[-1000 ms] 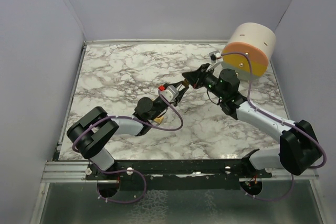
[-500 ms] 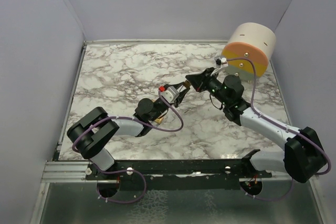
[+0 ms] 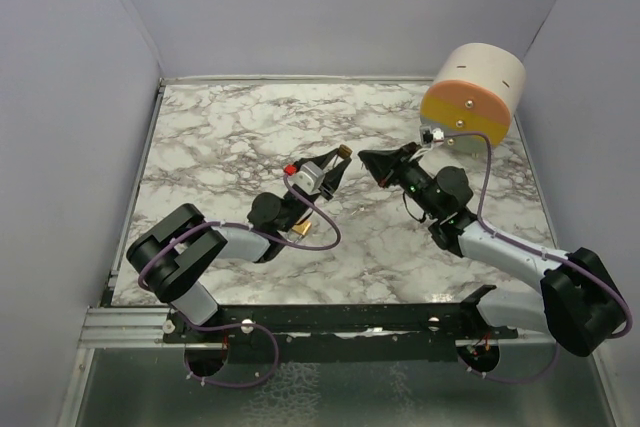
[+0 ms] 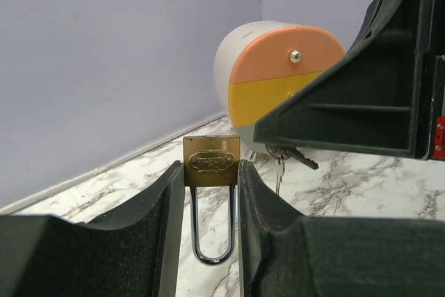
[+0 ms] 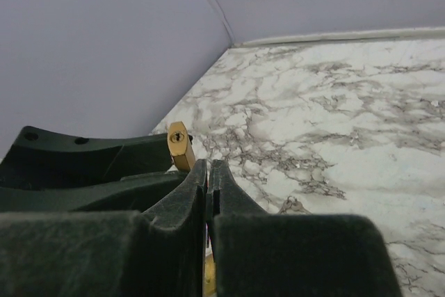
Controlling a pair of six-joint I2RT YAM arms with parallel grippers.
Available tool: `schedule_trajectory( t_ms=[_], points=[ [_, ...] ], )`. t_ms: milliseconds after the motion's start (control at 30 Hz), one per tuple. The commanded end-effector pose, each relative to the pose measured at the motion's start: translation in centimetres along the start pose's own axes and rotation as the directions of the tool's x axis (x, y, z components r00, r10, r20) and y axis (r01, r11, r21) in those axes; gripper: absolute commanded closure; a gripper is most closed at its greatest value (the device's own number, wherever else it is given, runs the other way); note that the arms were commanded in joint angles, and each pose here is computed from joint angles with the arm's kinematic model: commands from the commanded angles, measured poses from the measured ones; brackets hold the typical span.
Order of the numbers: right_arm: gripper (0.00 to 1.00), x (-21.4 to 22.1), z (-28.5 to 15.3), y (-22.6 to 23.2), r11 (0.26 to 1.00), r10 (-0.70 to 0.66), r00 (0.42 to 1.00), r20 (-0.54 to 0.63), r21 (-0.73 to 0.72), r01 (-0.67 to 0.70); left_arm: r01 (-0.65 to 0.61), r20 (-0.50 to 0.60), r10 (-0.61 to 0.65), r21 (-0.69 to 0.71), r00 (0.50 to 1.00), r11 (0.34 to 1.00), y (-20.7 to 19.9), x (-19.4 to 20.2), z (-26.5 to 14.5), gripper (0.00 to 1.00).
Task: Unlock with the key
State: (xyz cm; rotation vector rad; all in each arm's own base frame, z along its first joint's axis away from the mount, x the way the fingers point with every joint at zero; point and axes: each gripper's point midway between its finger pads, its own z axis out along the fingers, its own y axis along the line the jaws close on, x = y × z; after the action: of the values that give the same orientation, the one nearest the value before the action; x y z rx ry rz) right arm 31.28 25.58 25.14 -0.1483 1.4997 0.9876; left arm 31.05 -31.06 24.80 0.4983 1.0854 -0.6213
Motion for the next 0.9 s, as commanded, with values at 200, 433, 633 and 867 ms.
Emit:
schedule_trajectory(
  t_ms=[200, 433, 633, 867],
  points=[
    [0.99, -1.9, 0.9, 0.1, 1.0, -0.028, 0.995, 0.092, -0.003, 0.028, 0.046, 0.077, -0.042, -0.058, 0.996, 0.997, 1.0, -2.6, -0.1, 1.0],
    [0.99, -1.1, 0.5, -0.7, 0.998, -0.066, 0.995, 0.08, 0.024, 0.065, 0.017, 0.125, -0.014, -0.022, 0.992, 1.0, 0.5, -3.3, -1.2, 1.0],
    [0.99, -0.5, -0.1, -1.2, 0.996, -0.09, 0.993, 0.08, 0.031, 0.088, -0.067, 0.185, 0.054, 0.067, 0.981, 0.996, -1.1, -4.0, -2.3, 1.0],
    [0.99, -0.7, -0.2, -1.1, 0.995, -0.099, 0.991, 0.092, 0.025, 0.097, -0.088, 0.186, 0.062, 0.135, 0.981, 0.987, -2.3, -3.6, -2.3, 1.0]
  ],
)
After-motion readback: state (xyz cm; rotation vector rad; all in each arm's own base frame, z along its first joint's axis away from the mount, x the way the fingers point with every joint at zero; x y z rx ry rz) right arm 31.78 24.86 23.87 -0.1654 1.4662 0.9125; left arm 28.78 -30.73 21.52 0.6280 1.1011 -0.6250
